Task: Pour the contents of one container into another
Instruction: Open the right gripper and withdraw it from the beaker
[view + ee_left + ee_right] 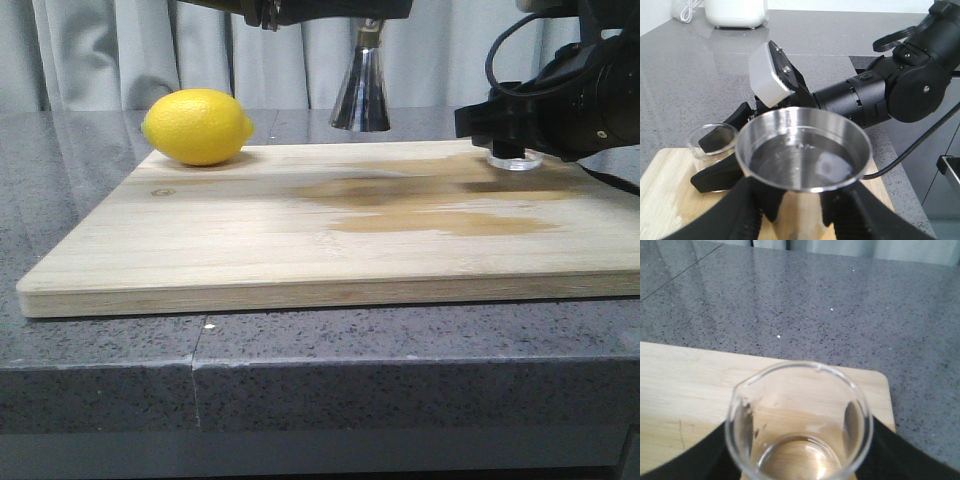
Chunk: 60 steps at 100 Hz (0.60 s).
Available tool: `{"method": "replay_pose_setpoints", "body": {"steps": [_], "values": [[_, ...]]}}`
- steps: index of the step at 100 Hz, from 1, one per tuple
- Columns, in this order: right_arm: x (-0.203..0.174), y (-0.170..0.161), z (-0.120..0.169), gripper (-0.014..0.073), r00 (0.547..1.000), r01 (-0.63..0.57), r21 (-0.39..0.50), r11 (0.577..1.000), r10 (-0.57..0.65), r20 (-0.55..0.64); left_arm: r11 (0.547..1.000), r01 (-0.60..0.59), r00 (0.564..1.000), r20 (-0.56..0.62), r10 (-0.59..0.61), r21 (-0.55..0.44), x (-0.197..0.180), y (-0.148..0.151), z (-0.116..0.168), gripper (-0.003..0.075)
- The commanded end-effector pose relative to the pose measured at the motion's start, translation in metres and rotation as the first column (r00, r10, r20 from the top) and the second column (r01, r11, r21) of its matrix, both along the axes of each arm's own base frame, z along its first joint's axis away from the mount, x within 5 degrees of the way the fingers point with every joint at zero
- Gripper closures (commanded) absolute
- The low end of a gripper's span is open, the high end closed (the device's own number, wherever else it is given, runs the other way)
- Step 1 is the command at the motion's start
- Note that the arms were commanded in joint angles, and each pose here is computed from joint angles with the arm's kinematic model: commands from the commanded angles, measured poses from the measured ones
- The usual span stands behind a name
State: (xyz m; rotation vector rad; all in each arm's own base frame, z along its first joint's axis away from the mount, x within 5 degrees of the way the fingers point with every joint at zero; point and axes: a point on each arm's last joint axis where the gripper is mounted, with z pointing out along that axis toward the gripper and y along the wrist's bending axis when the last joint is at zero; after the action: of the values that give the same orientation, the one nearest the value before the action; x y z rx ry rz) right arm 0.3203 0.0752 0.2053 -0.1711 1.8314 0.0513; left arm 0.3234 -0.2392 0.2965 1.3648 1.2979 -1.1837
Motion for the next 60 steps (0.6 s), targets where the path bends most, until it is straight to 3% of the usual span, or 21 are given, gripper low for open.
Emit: {"method": "replay_pose_setpoints", "body": {"steps": [1, 14, 35, 60], "values": [[0.003, -0.002, 0.025, 0.0098, 0.991, 0.005, 0.009, 1.0, -0.006, 0.131, 0.989, 0.069, 0.997, 0.038, -0.064, -0.134, -0.016, 0.002, 0.041, 0.05], [-0.003, -0.002, 0.032, 0.0019, 0.997, -0.01, 0.011, 1.0, 0.009, 0.081, 0.989, 0.069, 0.997, 0.038, -0.064, -0.134, -0.016, 0.002, 0.041, 0.05], [-0.025, -0.004, 0.056, 0.0019, 0.999, -0.047, 0.02, 0.999, 0.047, 0.007, 0.989, 0.069, 0.997, 0.038, -0.064, -0.134, -0.016, 0.002, 0.041, 0.05], [-0.066, -0.009, 0.089, 0.0023, 0.988, -0.13, -0.041, 0.991, 0.126, -0.085, 0.989, 0.069, 0.997, 0.038, -0.064, -0.134, -0.016, 0.002, 0.041, 0.05]]}}
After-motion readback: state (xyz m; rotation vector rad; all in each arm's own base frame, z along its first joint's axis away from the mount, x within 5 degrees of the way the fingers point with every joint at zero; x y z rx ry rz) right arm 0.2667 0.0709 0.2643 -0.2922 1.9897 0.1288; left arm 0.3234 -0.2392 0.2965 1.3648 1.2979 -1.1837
